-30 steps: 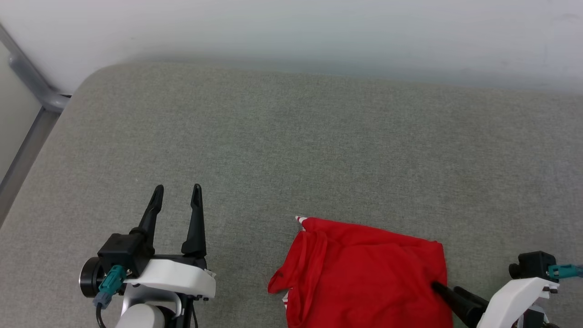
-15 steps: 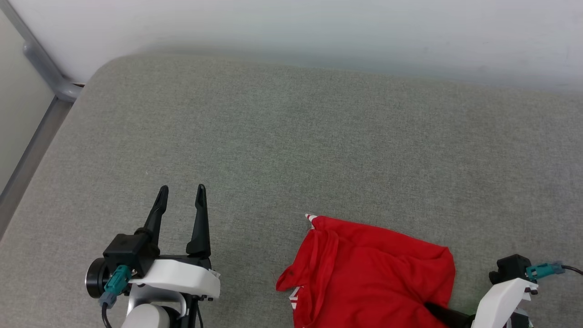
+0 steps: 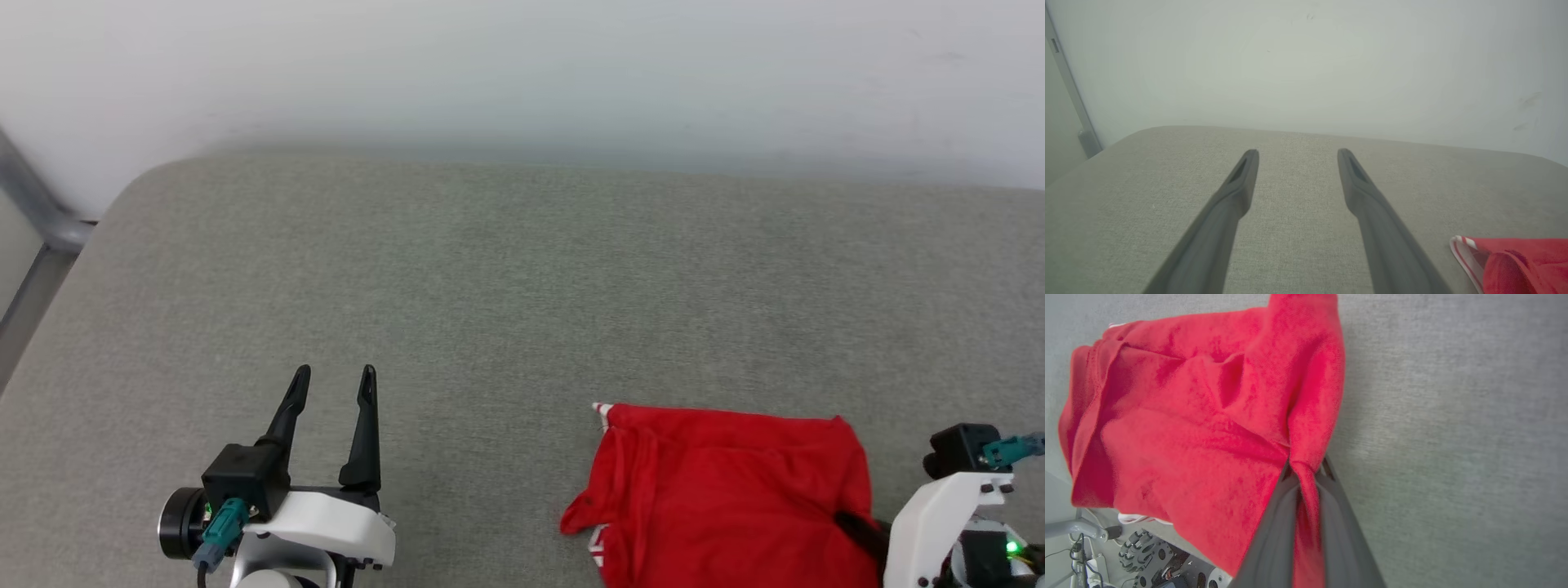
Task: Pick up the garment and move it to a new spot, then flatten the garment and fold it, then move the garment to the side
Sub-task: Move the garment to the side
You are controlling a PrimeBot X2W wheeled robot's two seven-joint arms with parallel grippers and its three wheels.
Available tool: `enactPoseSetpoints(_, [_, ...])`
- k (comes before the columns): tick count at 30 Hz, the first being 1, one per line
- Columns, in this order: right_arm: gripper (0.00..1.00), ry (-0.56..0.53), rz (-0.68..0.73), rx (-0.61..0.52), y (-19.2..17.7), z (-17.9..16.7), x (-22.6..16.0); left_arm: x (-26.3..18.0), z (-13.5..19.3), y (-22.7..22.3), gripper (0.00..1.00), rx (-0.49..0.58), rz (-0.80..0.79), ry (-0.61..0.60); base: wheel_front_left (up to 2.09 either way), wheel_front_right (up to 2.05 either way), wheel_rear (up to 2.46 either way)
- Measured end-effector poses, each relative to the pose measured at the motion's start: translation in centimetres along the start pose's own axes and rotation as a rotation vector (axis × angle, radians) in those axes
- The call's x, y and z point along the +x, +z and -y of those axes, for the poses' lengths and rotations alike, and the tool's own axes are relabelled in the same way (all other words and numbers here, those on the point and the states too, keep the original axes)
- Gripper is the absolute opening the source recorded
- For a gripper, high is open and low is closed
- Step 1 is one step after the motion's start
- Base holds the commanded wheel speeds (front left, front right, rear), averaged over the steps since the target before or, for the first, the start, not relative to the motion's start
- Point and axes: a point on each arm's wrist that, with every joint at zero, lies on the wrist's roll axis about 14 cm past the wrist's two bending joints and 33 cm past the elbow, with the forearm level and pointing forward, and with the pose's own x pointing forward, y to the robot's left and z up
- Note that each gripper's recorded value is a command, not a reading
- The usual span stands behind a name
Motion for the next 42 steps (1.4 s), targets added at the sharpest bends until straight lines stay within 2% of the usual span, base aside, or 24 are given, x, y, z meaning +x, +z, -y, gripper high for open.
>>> enactPoseSetpoints(8, [0.0,-0.227,0.117,-0.025,2.0,6.6,-5.0,2.5,5.5,-0.7,1.0,0.029,-0.003,-0.19,0.0,0.0,0.0])
enactPoseSetpoints(17, [0.0,-0.403,0.225,0.045,2.9,11.6,-9.1,6.4,13.6,-2.0,1.0,-0.008,-0.002,-0.425,0.0,0.0,0.0])
enactPoseSetpoints(25, [0.0,-0.545,0.316,0.072,7.0,16.9,-10.2,10.7,19.3,-3.9,1.0,-0.035,-0.001,-0.593,0.0,0.0,0.0])
enactPoseSetpoints(29, [0.0,-0.667,0.319,0.092,7.9,21.4,-11.0,12.3,21.3,-6.3,1.0,-0.053,-0.024,-0.656,0.0,0.0,0.0])
enactPoseSetpoints(30, [0.0,-0.667,0.319,0.092,7.9,21.4,-11.0,12.3,21.3,-6.3,1.0,-0.053,-0.024,-0.656,0.0,0.0,0.0])
enactPoseSetpoints(31, [0.0,-0.729,0.316,0.092,8.3,23.4,-11.5,12.9,22.1,-7.5,1.0,-0.067,-0.033,-0.682,0.0,0.0,0.0])
enactPoseSetpoints(33, [0.0,-0.783,0.316,0.096,8.6,25.3,-12.0,13.4,22.6,-8.7,1.0,-0.081,-0.045,-0.699,0.0,0.0,0.0])
enactPoseSetpoints(42, [0.0,-0.948,0.302,0.086,9.7,31.0,-12.2,15.0,22.8,-12.6,1.0,-0.101,-0.075,-0.725,0.0,0.0,0.0])
